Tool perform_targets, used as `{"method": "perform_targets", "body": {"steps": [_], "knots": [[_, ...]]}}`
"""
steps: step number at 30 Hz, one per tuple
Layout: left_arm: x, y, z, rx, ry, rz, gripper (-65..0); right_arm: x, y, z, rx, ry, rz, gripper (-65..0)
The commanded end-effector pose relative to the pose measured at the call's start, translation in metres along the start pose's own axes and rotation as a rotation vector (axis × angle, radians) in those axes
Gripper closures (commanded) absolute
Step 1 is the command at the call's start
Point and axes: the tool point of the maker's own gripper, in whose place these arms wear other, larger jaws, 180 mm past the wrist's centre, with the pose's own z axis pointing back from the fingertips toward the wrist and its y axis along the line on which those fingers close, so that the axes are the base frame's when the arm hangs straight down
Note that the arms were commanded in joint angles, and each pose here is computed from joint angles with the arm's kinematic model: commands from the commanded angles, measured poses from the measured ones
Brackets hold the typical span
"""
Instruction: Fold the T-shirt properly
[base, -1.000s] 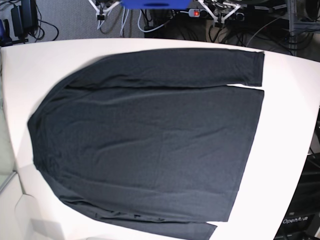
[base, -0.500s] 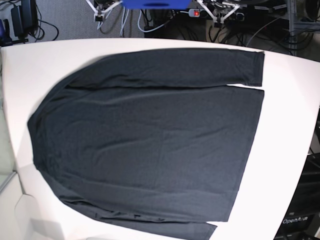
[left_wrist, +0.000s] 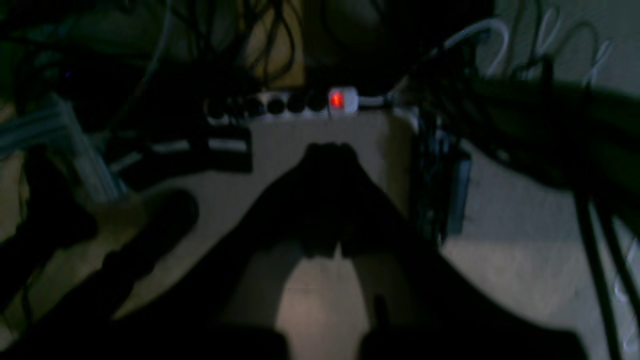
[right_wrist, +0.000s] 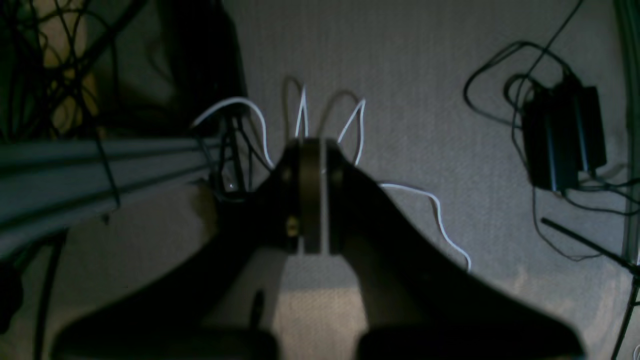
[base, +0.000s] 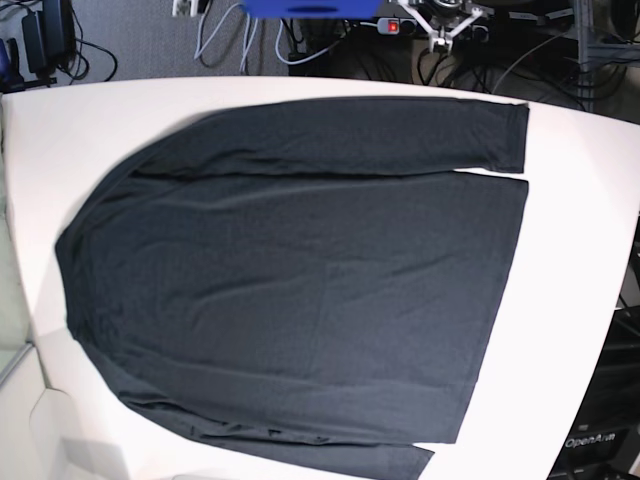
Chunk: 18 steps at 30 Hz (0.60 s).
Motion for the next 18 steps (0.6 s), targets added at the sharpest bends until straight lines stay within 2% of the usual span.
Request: {"method": "perform_targets", "body": {"steps": [1, 8, 12, 18], "knots": [[-0.002, 0.002, 0.002, 0.003, -0.011, 0.001, 0.0, -0.005, -0.006, 0.008, -0.017, -0.011, 0.01, 0.0], [-0.004, 0.001, 0.017, 0.0, -0.137, -0.003, 0.0, -0.002, -0.015, 0.022, -0.026, -0.09, 0.023, 0.0], [0.0, 0.015, 0.026, 0.019, -0.219, -0.016, 0.0, -0.001, -0.017, 0.027, -0.028, -0.116, 0.028, 0.0], [0.0, 0.033, 0.034, 0.039, -0.268, -0.037, 0.0, 0.006, -0.018, 0.032, -0.028, -0.17, 0.031, 0.0]]}}
